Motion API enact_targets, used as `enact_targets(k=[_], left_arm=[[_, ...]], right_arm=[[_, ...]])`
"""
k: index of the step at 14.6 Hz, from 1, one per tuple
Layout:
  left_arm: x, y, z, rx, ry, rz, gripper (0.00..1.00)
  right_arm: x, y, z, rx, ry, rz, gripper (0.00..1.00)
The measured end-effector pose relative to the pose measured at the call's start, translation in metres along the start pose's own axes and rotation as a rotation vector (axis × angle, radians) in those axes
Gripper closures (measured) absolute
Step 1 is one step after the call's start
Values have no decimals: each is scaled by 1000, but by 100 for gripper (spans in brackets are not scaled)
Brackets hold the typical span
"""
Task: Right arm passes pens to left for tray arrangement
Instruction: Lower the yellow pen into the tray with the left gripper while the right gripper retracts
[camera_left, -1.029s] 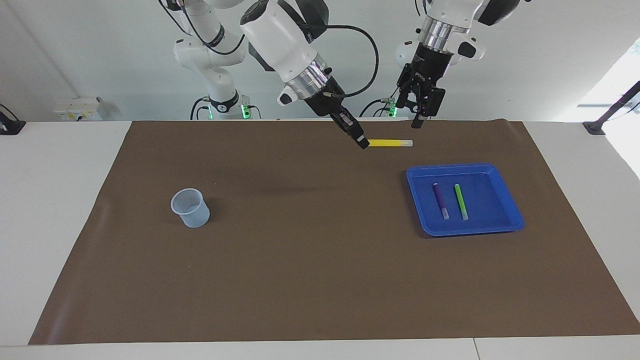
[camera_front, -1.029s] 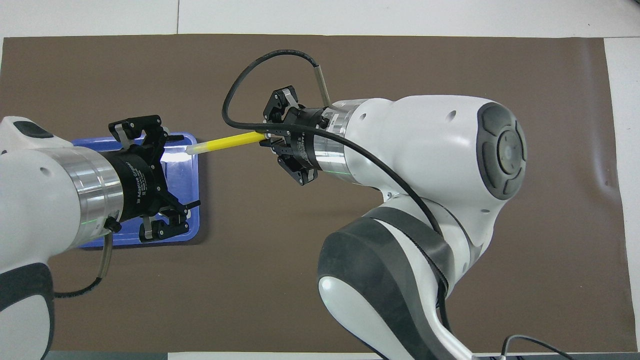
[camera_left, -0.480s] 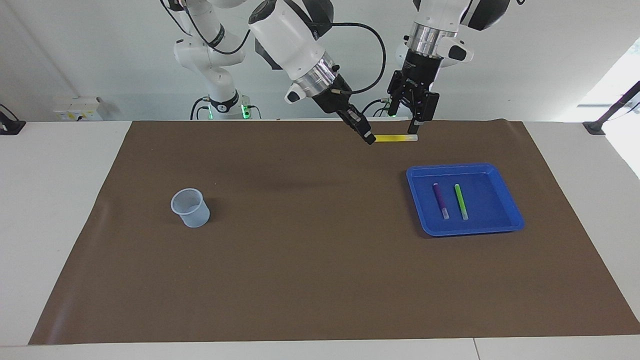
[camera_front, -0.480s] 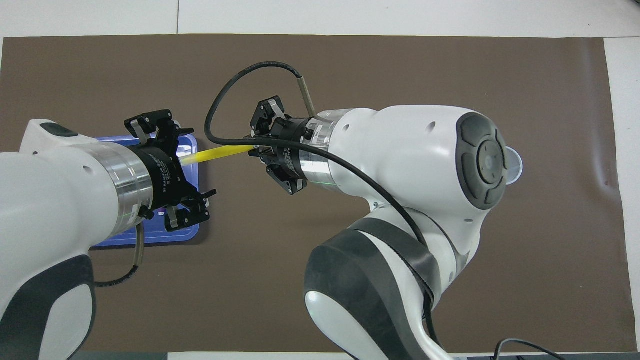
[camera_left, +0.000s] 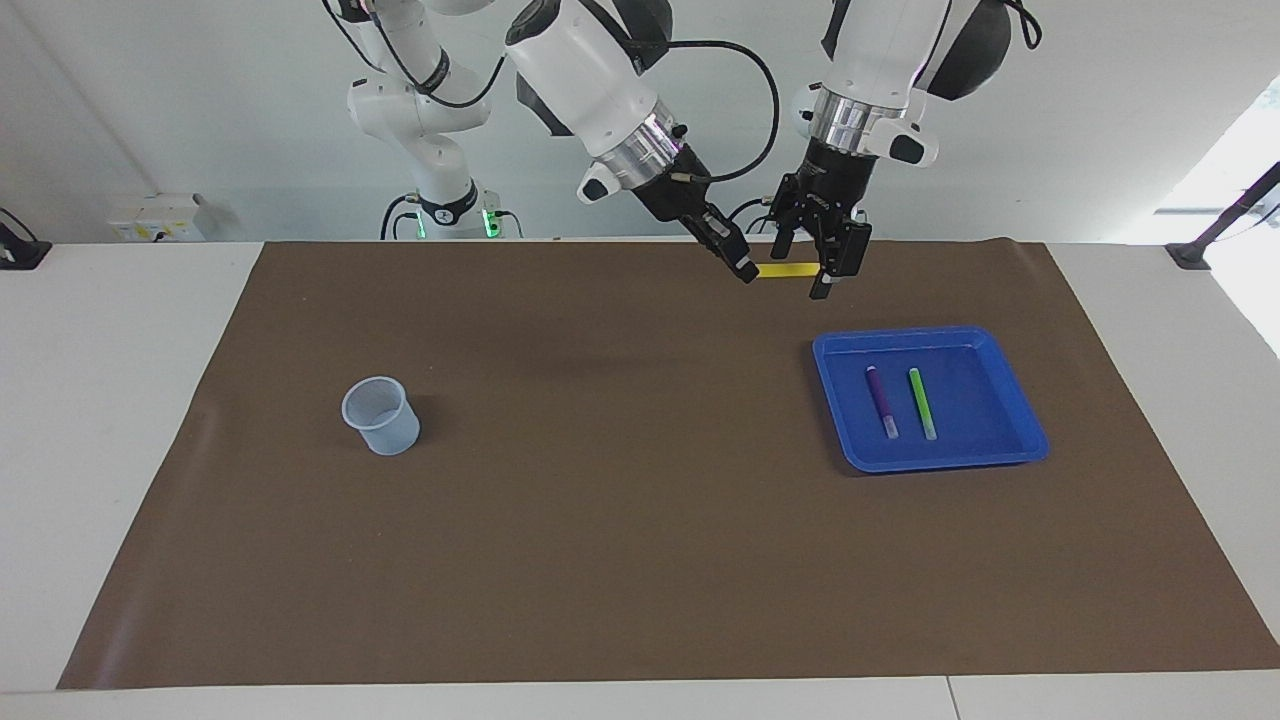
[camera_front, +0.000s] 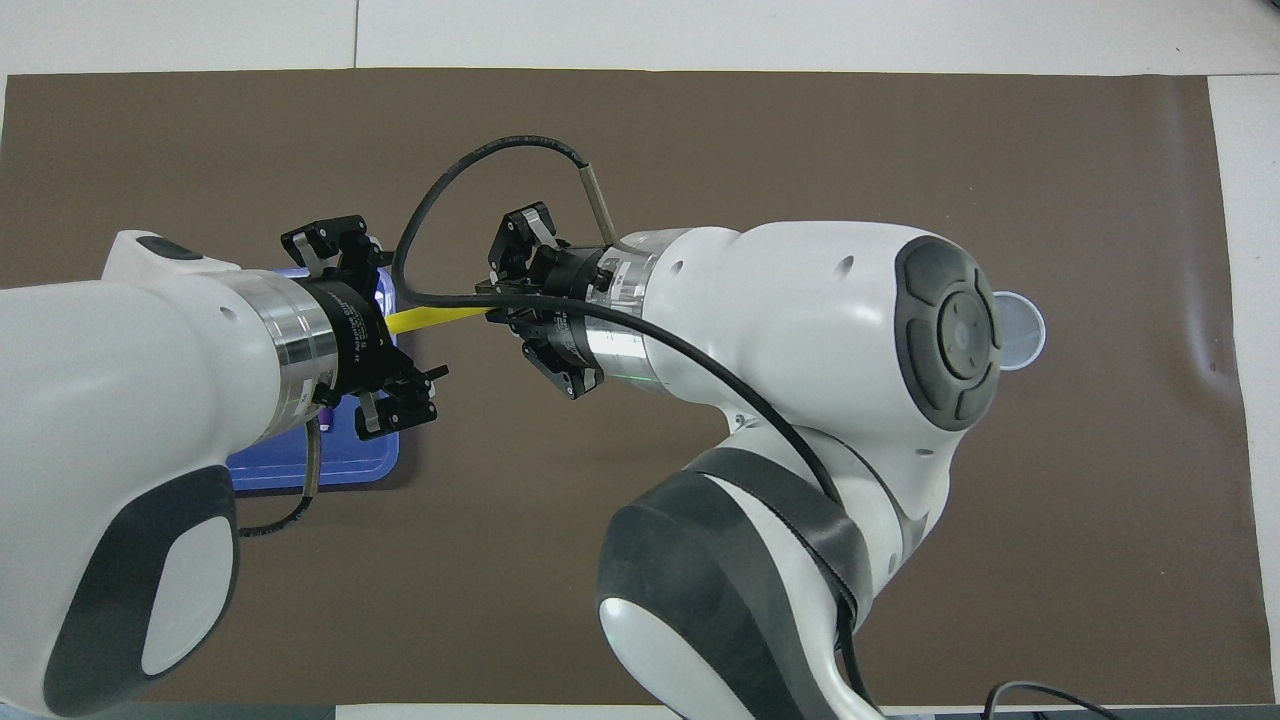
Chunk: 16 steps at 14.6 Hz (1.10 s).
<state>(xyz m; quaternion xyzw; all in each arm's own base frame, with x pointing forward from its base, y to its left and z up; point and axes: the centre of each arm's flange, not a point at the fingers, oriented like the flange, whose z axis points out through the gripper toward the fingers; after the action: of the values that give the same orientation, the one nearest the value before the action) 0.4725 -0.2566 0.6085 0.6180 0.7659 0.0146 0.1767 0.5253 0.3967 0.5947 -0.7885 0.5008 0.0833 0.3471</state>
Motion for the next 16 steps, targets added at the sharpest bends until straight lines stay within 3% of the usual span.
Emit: enact_targets(k=[4,9,11,13,16], left_arm=[[0,0,0,-2,2,3,10],[-1,0,-6,-20,11,14,15],[-2,0,-8,-23,11,15,26],[-2,0,-8,-23,11,16,32],[-2,-1,-8,-21,14,16,67]], right_arm=[[0,0,0,0,0,0,83],[0,0,0,0,0,0,83],[0,0,0,0,0,0,83],[0,0,0,0,0,0,83],[0,0,0,3,0,0,83]])
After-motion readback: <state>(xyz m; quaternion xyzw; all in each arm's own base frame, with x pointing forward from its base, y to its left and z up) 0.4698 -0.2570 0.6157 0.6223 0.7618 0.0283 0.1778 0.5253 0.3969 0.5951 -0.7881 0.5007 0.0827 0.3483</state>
